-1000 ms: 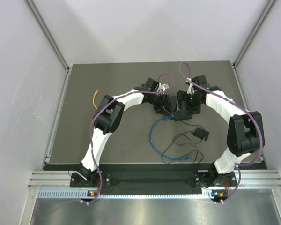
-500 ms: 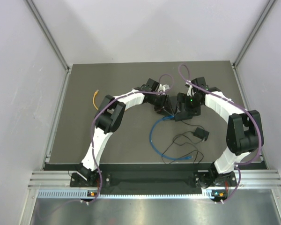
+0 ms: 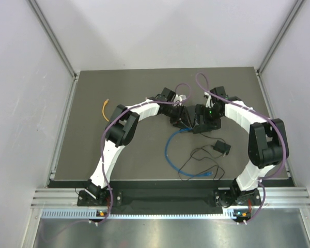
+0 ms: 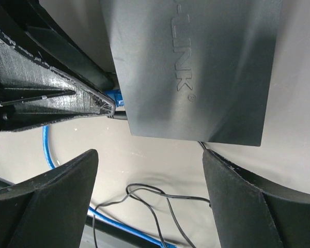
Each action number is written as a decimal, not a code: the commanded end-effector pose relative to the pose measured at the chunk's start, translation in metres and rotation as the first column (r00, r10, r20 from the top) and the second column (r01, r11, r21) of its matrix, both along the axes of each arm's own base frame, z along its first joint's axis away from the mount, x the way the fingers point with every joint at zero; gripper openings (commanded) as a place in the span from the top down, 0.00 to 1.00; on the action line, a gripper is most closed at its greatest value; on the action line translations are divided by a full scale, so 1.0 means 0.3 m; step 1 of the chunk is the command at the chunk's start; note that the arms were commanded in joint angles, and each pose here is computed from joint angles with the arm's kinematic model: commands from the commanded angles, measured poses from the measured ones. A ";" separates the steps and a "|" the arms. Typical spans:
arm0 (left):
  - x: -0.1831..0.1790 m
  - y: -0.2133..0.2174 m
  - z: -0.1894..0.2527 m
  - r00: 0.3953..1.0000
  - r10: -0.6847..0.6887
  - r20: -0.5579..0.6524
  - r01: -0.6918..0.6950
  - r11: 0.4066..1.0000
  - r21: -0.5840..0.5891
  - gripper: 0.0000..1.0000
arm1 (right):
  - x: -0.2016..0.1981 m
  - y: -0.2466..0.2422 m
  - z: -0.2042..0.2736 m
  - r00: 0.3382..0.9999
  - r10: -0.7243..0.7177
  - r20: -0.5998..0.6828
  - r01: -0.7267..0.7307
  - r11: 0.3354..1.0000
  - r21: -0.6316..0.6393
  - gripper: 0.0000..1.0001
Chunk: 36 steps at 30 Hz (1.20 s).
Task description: Pull the plug from the switch port
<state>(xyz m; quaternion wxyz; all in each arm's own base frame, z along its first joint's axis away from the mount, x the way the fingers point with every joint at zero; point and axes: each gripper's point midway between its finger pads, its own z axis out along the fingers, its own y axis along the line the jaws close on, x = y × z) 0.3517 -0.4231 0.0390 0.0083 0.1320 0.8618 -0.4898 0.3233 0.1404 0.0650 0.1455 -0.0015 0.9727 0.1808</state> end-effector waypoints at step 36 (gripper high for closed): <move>0.011 0.009 -0.024 0.999 0.039 -0.019 -0.038 0.998 0.042 0.73 | 0.024 0.008 -0.020 1.000 -0.012 -0.018 0.012 1.000 0.016 0.20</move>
